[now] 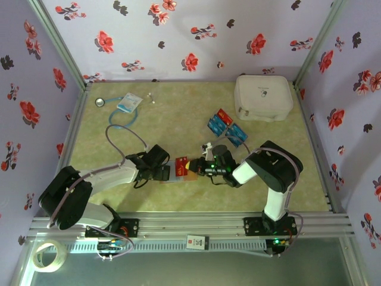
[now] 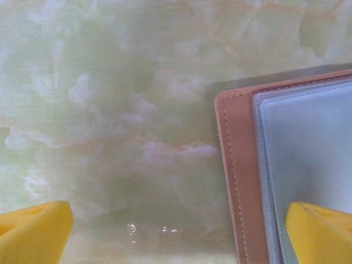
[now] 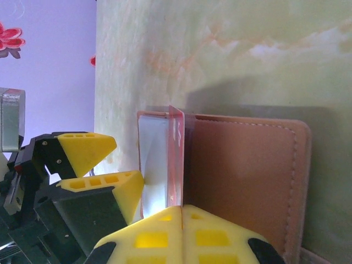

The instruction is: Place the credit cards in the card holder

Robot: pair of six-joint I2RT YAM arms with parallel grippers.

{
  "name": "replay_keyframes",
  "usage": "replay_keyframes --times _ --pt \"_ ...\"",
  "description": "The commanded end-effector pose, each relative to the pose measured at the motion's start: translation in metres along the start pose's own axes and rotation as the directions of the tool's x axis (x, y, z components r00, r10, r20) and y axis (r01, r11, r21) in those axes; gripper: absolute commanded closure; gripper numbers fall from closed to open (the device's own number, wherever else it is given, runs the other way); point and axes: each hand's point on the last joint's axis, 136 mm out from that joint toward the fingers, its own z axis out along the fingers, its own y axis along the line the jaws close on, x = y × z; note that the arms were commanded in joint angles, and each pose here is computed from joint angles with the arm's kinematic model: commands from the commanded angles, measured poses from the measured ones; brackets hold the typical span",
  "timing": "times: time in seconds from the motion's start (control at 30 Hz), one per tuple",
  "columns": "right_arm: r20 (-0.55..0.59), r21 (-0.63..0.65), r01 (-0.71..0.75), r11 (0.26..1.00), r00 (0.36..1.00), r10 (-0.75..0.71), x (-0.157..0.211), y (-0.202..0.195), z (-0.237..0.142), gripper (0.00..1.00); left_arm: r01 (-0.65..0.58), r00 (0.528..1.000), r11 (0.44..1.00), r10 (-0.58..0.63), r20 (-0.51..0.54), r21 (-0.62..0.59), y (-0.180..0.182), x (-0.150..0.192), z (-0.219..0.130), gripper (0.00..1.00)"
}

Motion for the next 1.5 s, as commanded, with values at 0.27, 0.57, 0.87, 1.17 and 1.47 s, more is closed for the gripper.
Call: replay_keyframes --times 0.27,0.57,0.87,1.17,1.47 --pt "-0.016 0.012 0.003 1.0 1.0 -0.003 0.009 -0.007 -0.002 1.0 0.0 1.0 0.999 -0.001 -0.018 -0.052 0.014 0.011 0.002 0.0" --pt "-0.05 -0.009 0.002 1.0 0.999 -0.002 0.012 -0.002 0.003 1.0 0.001 1.0 0.999 -0.002 -0.016 -0.052 0.014 0.011 0.002 0.0" --pt "-0.07 -0.012 0.003 1.0 0.998 -0.004 0.014 0.002 0.01 1.0 0.002 1.0 0.999 -0.003 -0.013 -0.048 0.013 0.011 0.002 0.0" --pt "-0.072 0.004 0.0 1.0 0.997 0.0 0.018 -0.003 0.006 1.0 0.0 1.0 0.999 0.0 -0.012 -0.048 0.014 0.011 0.002 0.0" --pt "-0.08 0.026 -0.006 1.0 0.997 0.008 0.025 -0.011 0.002 1.0 -0.002 1.0 0.999 0.001 -0.014 -0.049 0.015 0.012 0.003 0.0"
